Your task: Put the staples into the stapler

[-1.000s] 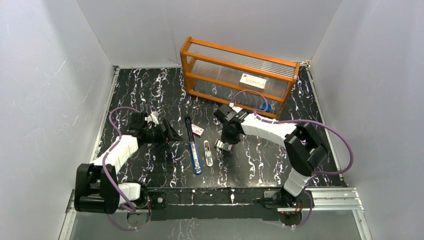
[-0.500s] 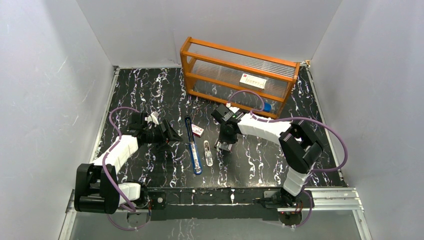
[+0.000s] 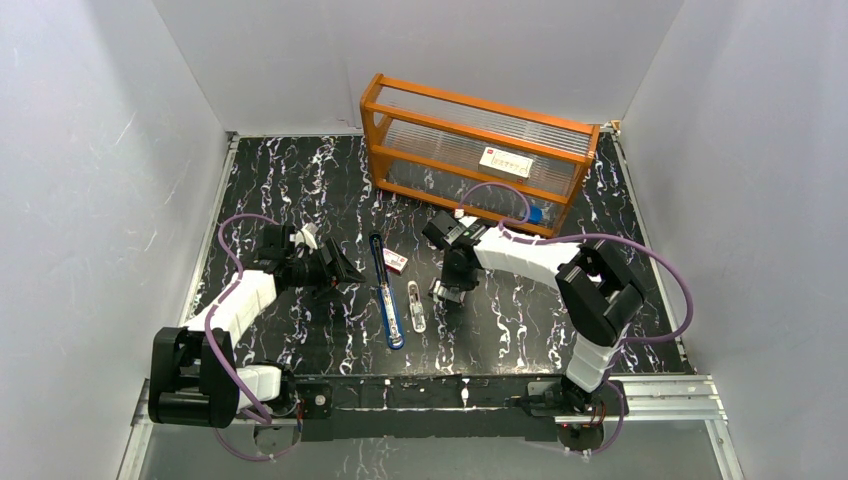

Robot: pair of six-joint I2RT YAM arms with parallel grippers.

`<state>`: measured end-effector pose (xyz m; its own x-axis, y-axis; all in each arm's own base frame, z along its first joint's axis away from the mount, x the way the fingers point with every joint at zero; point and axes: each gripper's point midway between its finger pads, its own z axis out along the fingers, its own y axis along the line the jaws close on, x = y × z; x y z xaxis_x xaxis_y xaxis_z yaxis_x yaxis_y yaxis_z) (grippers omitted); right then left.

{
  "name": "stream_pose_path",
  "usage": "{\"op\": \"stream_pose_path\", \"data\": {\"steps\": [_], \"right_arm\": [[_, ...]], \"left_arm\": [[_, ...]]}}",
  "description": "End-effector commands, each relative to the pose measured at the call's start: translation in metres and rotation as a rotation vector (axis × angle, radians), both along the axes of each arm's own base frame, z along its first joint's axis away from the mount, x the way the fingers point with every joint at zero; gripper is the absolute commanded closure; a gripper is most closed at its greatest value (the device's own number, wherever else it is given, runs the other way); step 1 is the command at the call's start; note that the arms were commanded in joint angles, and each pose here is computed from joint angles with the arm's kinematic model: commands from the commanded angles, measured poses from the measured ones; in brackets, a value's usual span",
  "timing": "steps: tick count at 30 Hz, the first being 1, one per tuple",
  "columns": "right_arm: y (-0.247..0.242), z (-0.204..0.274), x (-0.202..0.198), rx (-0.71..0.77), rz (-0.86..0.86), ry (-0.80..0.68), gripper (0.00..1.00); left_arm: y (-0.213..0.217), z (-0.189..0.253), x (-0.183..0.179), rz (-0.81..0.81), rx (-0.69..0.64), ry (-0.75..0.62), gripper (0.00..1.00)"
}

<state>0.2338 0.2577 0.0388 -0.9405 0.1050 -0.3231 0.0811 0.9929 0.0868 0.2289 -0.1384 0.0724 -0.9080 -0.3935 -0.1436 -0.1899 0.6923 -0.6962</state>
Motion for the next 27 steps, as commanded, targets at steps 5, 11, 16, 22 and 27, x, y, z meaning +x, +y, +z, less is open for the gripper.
{"op": "stream_pose_path", "data": {"steps": [5,11,16,22,27], "right_arm": [[0.009,0.002,0.007,0.014,-0.008,-0.021,0.63],[0.012,0.000,0.007,0.025,-0.007,-0.018,0.62],[0.011,-0.003,0.006,0.027,-0.012,-0.014,0.63],[0.007,-0.006,0.003,0.010,-0.026,-0.006,0.64],[0.002,-0.006,0.001,-0.008,-0.040,0.000,0.64]], "left_arm": [[-0.001,0.005,0.000,-0.017,0.002,-0.014,0.23],[-0.001,0.004,0.000,-0.017,0.002,-0.011,0.23],[-0.001,0.003,0.000,-0.017,0.002,-0.007,0.24],[-0.001,0.002,-0.001,-0.016,0.002,-0.003,0.23],[-0.001,0.002,-0.001,-0.017,0.003,-0.002,0.24]]}}
